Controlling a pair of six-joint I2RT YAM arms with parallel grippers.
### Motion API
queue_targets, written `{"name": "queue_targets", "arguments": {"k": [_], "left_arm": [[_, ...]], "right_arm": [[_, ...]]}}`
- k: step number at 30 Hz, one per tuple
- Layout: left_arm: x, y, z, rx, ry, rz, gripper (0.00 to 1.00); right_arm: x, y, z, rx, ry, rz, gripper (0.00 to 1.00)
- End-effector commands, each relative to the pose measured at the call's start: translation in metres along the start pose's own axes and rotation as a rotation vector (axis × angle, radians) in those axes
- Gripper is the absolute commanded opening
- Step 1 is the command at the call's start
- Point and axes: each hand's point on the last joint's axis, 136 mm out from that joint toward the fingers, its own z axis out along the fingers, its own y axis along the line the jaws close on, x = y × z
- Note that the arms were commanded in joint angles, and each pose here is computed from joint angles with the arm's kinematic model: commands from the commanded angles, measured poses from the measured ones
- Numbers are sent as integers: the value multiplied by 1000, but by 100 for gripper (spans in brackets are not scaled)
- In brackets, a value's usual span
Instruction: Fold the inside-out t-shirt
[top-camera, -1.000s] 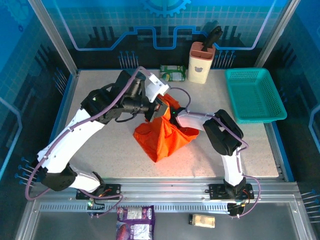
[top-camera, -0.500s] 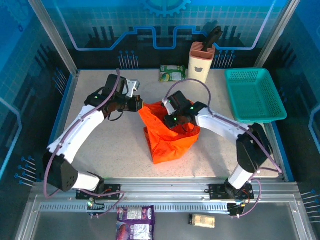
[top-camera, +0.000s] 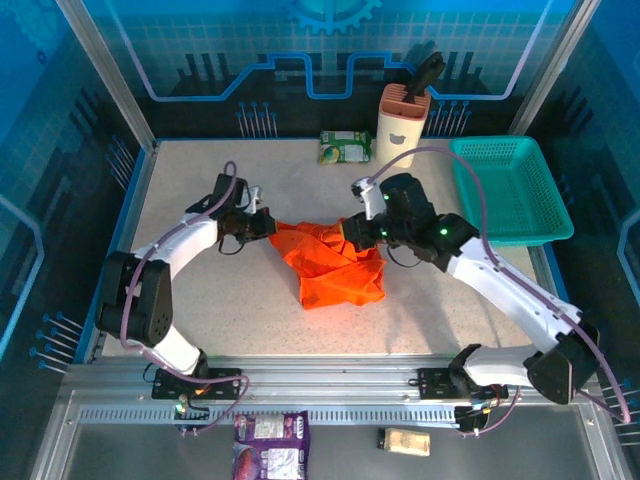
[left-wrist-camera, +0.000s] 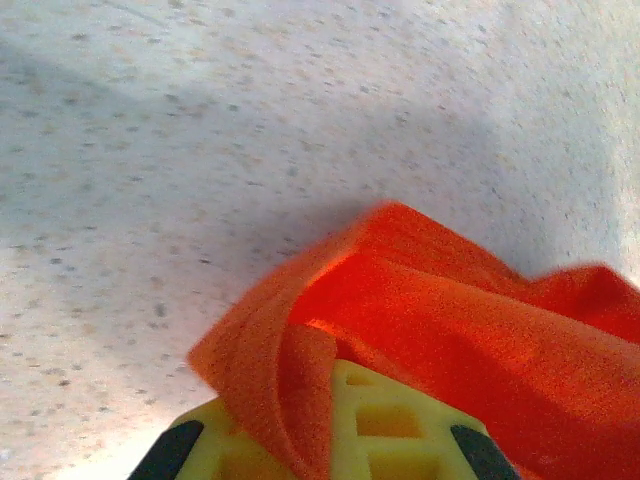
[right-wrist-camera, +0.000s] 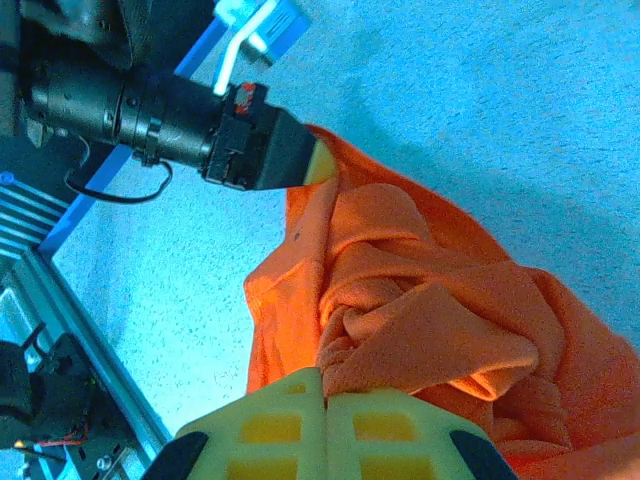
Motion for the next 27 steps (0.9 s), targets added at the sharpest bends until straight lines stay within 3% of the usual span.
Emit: {"name": "queue_targets", "arguments": {"k": [1,6,12,20,22,26,27], "left_arm": [[-17,18,-13,55,-83,-130,0],[-33,68,-40,92,-198,-344,0],[-41,119,-72,54,-303,-496,0],[-54,123,-69,57,-292,-498,0],[-59,121,-69,48,-276,-473,7],[-70,111,-79,9,-242,-412,26],[-72,104,-84,-5,-235,-379,31]], "right_arm": [[-10,-25,-20,91,-95,81,0],[10,-85,-35,254,-142,263,0],[77,-159,-33,446,-70,477,0],[111,-175,10,383,92,524,0],[115,-175,19,366,145,492,2],[122,-172,30,328,249,450,18],[109,-168,30,314,238,439,22]]}}
